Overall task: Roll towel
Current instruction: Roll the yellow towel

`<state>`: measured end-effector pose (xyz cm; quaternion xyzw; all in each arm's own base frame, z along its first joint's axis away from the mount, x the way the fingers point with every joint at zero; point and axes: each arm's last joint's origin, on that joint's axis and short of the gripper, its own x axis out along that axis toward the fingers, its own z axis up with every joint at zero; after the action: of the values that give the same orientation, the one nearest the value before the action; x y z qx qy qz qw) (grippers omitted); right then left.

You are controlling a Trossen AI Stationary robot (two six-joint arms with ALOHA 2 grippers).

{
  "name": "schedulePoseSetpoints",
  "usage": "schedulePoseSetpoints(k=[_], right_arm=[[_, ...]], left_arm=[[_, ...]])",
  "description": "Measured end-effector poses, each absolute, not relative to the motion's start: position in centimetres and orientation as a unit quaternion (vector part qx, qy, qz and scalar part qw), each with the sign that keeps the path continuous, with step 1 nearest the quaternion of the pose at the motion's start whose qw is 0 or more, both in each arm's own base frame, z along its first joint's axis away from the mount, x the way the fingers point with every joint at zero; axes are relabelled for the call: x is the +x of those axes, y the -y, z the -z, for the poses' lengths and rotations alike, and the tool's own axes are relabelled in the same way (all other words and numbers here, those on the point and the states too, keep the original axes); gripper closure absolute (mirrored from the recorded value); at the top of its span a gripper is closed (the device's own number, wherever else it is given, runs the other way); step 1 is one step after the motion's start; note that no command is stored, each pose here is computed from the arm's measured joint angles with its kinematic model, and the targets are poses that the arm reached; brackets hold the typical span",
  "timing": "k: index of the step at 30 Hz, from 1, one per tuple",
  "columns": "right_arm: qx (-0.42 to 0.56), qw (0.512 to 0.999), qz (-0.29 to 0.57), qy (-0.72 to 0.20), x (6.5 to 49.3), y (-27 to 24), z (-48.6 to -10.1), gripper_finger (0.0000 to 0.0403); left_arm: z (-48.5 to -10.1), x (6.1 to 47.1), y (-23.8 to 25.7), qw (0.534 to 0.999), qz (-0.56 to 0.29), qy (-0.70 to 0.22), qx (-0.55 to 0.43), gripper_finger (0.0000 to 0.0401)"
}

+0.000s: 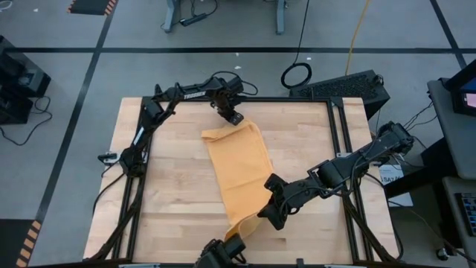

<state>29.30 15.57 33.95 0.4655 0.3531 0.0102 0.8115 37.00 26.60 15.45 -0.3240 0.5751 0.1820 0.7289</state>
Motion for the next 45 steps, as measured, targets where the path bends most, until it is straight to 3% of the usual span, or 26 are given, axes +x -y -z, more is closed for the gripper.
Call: schedulePoseSetpoints(k=[5, 8, 13, 17, 20, 32, 45], right_arm=[[0.465, 0.811, -0.010, -0.353, 29.3, -15.6, -34.0, 0.0403], [0.465, 0.812, -0.010, -0.353, 29.3, -15.6, -34.0, 0.0403], [0.465, 0.812, -0.010, -0.353, 29.3, -15.6, -34.0, 0.0403], [0.462, 0.813, -0.011, -0.353, 29.3, -15.6, -33.9, 0.0403], [0.459, 0.815, -0.012, -0.353, 29.3, -15.6, -33.9, 0.0403], [0.465, 0.812, -0.010, -0.353, 29.3, -15.6, -33.9, 0.0400], [0.465, 0.812, -0.010, -0.353, 29.3, -15.6, -33.9, 0.0399]], left_arm=[[-15.5, 37.0, -26.5, 0.728, -0.170, -0.575, -0.332, 0.0385], [-15.4, 36.9, -26.6, 0.720, -0.194, -0.581, -0.326, 0.0394], [-15.3, 36.2, -26.4, 0.691, -0.211, -0.602, -0.339, 0.0326], [-15.1, 36.2, -26.3, 0.691, -0.215, -0.604, -0.334, 0.0248], [-15.1, 36.2, -26.3, 0.694, -0.214, -0.601, -0.334, 0.0213], [-15.9, 35.8, -25.8, 0.671, -0.183, -0.624, -0.356, 0.0203], [-16.3, 36.6, -25.6, 0.690, -0.155, -0.601, -0.373, 0.0203]])
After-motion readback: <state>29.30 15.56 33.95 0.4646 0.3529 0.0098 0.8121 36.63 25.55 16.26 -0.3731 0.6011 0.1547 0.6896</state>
